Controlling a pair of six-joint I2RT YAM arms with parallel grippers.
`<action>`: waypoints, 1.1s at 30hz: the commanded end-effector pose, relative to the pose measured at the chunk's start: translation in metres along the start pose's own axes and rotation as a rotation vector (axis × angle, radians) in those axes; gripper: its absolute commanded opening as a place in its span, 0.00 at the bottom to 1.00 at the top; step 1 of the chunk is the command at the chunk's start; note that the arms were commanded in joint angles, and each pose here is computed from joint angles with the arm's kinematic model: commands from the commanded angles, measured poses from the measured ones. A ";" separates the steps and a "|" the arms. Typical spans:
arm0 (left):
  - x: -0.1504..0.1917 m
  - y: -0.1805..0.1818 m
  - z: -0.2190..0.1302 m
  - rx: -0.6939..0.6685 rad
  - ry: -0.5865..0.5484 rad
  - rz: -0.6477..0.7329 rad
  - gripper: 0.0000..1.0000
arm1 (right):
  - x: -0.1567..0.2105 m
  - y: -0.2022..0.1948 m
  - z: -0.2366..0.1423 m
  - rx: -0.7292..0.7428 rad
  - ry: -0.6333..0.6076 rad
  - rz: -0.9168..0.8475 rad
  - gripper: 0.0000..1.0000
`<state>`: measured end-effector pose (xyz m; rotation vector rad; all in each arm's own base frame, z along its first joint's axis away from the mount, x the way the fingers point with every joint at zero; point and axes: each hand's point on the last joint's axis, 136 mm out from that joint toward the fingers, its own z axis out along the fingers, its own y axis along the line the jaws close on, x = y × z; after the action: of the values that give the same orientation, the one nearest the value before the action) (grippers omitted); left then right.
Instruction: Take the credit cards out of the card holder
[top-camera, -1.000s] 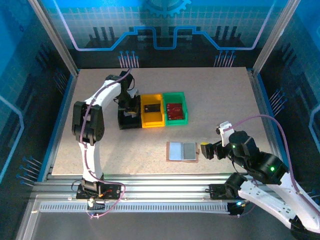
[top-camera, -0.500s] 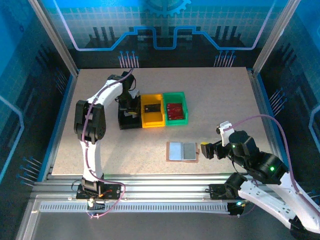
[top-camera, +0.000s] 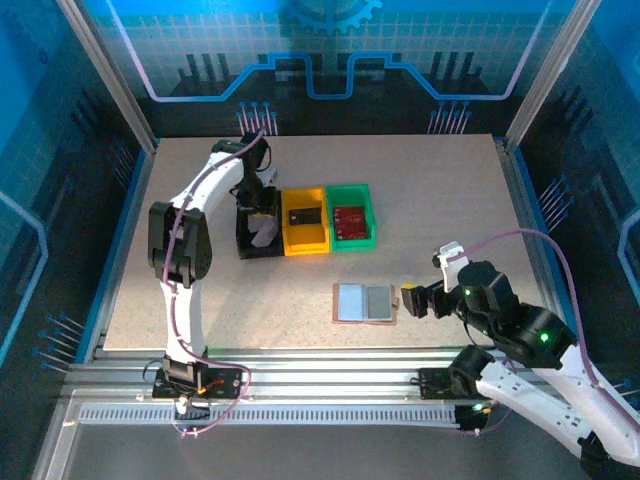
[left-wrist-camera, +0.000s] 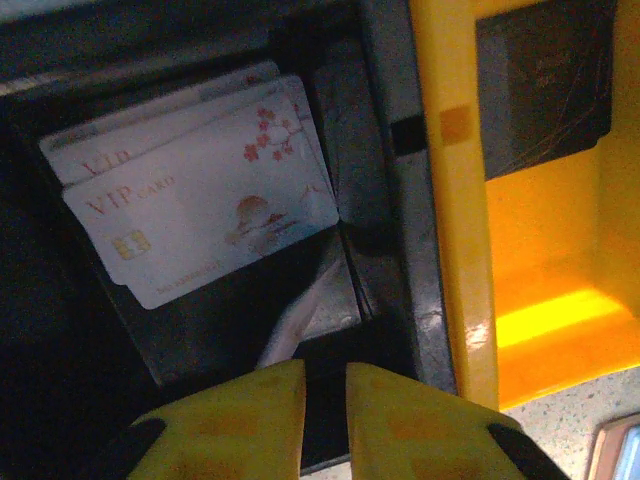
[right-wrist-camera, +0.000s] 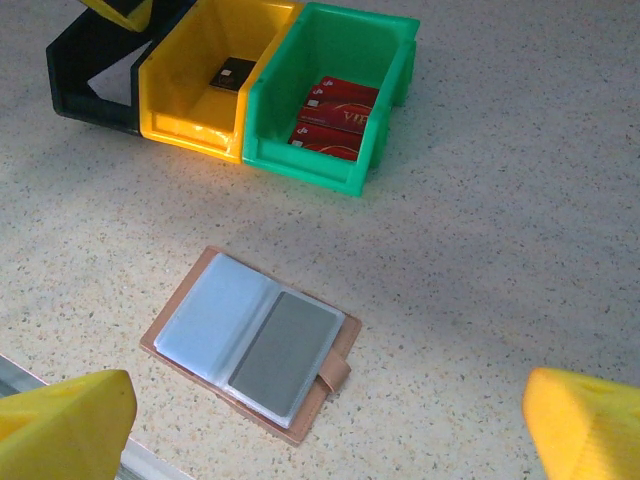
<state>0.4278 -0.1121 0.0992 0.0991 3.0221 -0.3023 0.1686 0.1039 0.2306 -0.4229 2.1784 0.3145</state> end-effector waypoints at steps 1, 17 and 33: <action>-0.011 0.000 -0.039 -0.039 -0.079 0.019 0.19 | -0.002 -0.003 0.001 0.011 -0.020 0.000 1.00; 0.067 -0.106 -0.148 0.185 -0.423 0.071 0.27 | 0.001 0.010 0.008 -0.047 0.029 -0.017 1.00; 0.204 -0.170 -0.045 0.353 -0.375 -0.095 0.46 | 0.046 0.041 0.075 -0.068 0.401 0.224 0.91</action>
<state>0.1981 -0.2493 0.1526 0.0795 2.6358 -0.7518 0.1796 0.1564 0.1579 -0.3957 2.5961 0.3979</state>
